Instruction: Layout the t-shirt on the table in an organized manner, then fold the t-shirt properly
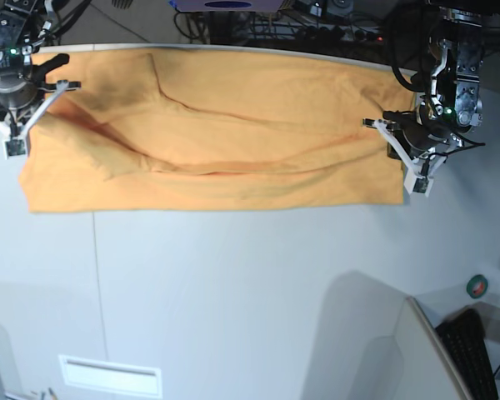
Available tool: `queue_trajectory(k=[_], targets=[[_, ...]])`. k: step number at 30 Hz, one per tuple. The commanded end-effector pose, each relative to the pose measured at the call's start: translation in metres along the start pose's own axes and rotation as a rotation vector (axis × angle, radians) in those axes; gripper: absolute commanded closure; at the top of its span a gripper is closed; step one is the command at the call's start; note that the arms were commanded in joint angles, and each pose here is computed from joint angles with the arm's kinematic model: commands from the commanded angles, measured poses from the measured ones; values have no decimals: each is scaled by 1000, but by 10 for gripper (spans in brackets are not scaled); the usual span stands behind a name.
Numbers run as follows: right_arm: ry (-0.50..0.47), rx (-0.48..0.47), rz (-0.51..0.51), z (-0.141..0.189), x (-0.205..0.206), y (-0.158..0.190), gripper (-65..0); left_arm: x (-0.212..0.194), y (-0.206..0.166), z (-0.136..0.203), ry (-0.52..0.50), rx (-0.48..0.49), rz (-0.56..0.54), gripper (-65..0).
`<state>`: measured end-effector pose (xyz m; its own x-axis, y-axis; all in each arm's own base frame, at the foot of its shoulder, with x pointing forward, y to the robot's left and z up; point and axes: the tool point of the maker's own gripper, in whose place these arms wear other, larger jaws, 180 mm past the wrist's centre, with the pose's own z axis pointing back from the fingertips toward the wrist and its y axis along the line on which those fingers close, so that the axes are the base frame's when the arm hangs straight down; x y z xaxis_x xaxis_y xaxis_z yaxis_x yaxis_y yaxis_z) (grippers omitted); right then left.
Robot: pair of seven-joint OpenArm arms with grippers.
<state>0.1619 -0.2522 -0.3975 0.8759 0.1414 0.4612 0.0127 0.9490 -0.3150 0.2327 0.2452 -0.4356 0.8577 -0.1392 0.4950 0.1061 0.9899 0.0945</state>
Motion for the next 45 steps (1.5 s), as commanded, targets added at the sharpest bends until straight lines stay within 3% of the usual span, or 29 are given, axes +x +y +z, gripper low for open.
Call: queue_trajectory(k=[1, 10, 18, 23, 24, 27, 28, 29, 35, 45], targets=[[-18, -17, 2, 4, 3, -5, 0, 11, 7, 4, -34, 19, -12, 0], [15, 105, -80, 9, -15, 17, 0, 12, 16, 4, -30, 36, -24, 0], [5, 131, -100, 1, -10, 23, 0, 12, 12, 4, -30, 29, -33, 0], [25, 188, 19, -16, -12, 34, 0, 10, 13, 4, -26, 28, -24, 0], [23, 197, 48, -16, -13, 36, -39, 10, 14, 4, -26, 32, -25, 0], [-20, 201, 85, -15, -4, 36, -330, 10, 15, 4, -24, 34, -27, 0], [-34, 205, 85, -15, -1, 38, -390, 10, 15, 4, -24, 34, -27, 0], [-54, 209, 86, -16, 5, 39, -411, 10, 14, 4, -24, 33, -28, 0], [-42, 241, 45, -46, 17, 48, -381, 11, 14, 4, -26, 30, -23, 0], [-21, 319, 89, -50, 16, 81, -383, 10, 15, 4, -24, 36, -26, 0]])
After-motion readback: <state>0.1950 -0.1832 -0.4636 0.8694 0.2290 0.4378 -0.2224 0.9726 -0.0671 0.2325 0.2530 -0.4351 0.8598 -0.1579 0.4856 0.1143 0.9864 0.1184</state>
